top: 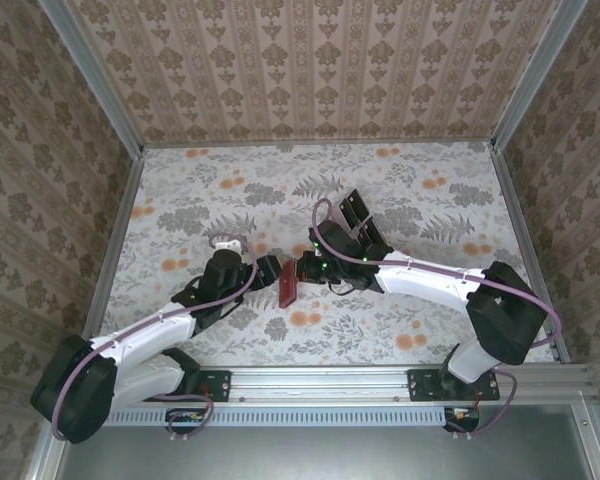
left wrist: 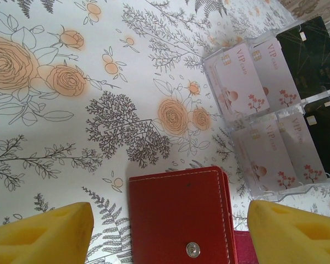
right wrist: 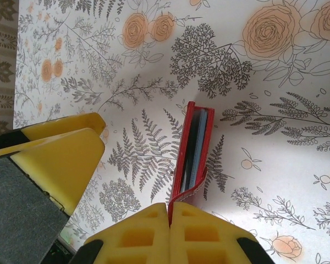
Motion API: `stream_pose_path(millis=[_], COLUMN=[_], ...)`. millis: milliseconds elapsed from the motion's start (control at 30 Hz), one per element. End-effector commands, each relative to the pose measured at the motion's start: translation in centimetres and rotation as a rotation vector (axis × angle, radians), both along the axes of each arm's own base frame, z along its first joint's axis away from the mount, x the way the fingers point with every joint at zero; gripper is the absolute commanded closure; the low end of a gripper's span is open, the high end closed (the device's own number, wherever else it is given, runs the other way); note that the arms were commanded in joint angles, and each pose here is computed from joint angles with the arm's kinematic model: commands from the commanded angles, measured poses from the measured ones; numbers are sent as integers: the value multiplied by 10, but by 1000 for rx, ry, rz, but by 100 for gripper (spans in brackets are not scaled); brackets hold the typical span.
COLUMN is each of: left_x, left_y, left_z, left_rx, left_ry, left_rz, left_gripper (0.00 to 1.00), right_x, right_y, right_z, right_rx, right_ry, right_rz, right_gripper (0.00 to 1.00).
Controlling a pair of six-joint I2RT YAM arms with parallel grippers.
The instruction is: Put the credit cards into the card holder
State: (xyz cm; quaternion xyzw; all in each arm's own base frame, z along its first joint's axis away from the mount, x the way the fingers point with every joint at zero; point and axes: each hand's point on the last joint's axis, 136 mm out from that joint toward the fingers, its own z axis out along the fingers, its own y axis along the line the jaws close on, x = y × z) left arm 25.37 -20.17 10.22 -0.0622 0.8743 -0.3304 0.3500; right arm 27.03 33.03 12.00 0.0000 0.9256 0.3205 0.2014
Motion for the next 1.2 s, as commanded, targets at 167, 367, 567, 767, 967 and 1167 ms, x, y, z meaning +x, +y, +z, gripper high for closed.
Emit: stream_pose_path(millis=[167,367,567,767,967,1167], left_x=[-2,2,3,-1,-18,-30], left_y=[0,-8,-15,1,36,51], left_z=[-7,0,-6,-25,-47,-63], left_rx=[37,36,49,139,249,287], left_ry=[3,-9,4,91,187,234], left_rz=[-24,-47,-63,-4,97,130], left_gripper=[23,22,22,26,36,40], right_x=[-6,-6,-7,-7,-12,-17], right_y=[3,6,4,-5,-30,-44], right_z=[17,26,22,16,-10,-53], right_rx=[22,35,25,3,-31,-98], right_ry=[-21,-34,-32,-32,-3,45], right_rz=[23,32,26,4,-52,-74], right_gripper=[100,100,100,100,100,91])
